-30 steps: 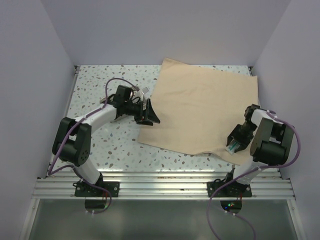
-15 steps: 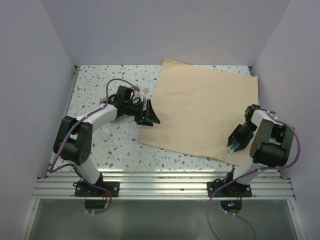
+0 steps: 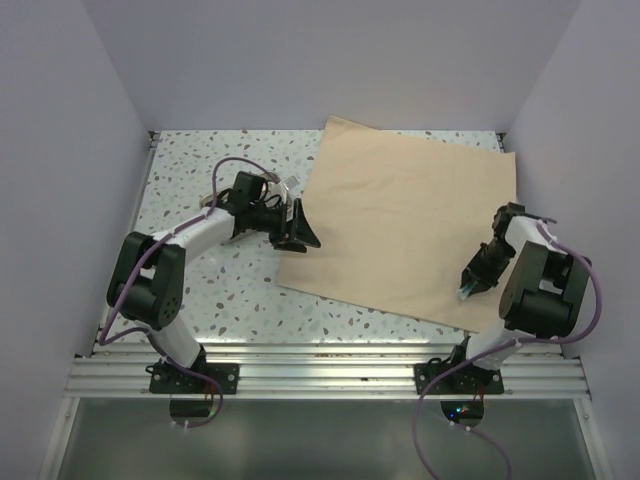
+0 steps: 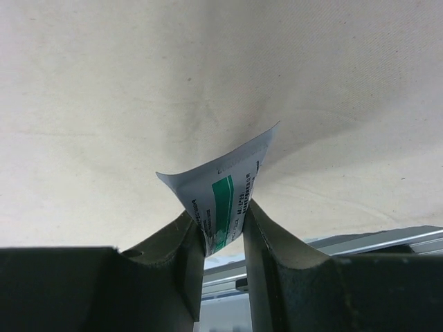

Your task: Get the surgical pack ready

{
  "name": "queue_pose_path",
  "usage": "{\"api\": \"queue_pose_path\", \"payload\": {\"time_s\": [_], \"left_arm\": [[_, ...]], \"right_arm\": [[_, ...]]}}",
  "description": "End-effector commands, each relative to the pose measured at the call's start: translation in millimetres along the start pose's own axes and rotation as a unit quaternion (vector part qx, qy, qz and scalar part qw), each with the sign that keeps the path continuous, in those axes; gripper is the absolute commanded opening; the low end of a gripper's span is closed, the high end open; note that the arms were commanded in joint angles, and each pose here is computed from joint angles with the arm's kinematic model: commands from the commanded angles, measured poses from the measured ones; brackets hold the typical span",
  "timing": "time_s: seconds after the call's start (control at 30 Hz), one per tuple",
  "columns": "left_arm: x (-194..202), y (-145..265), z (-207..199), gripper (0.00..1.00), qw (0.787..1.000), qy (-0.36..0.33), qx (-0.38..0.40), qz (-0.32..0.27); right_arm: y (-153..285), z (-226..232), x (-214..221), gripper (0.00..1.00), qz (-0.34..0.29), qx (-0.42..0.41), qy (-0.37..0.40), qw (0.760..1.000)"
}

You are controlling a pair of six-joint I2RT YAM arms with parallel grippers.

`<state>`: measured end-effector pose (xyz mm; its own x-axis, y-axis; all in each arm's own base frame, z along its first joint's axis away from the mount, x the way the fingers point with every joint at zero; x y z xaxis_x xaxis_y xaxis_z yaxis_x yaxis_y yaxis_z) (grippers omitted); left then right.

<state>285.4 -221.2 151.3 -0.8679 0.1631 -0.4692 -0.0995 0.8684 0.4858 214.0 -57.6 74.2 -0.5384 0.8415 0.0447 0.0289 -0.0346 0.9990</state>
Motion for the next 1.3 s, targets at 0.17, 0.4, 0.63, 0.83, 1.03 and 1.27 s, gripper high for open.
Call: {"api": "queue_pose_path", "payload": {"time_s": [0.17, 0.4, 0.63, 0.83, 1.03, 1.27], "left_arm": [[-14, -1, -11, 0.75, 0.998, -0.034, 0.040, -0.023], [-30, -12, -38, 0.76, 0.994, -0.030, 0.086, -0.054], [-43, -22, -56, 0.77, 0.989, -0.014, 0.113, -0.098], [-54, -5, -49, 0.77, 0.991, -0.018, 0.047, -0.120], [-56, 11, -35, 0.77, 0.992, -0.005, 0.016, -0.127], [-68, 27, -24, 0.72, 0.986, -0.019, -0.073, -0.151]], "right_arm": [[58, 46, 6, 0.30, -0.026, -0.108, 0.008, 0.994], [89, 137, 65, 0.32, 0.007, -0.204, 0.088, 0.975], [105, 208, 112, 0.34, 0.047, -0.287, 0.127, 0.948], [103, 276, 158, 0.35, 0.070, -0.325, 0.179, 0.926], [121, 319, 201, 0.37, 0.093, -0.354, 0.213, 0.906], [119, 321, 221, 0.41, 0.137, -0.365, 0.177, 0.904]]}}
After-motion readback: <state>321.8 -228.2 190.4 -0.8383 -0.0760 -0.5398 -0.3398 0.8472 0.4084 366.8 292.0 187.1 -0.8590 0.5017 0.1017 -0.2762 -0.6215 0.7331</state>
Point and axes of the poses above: each gripper's point midway between its finger pads, its own y axis back along the fingers, its own z axis along the line the jaws close on, x = y × z, the point moved 5 cm from there along y, back along the fingers, and after that the axes turned 15 degrees about -y, right-handed, at the moved point
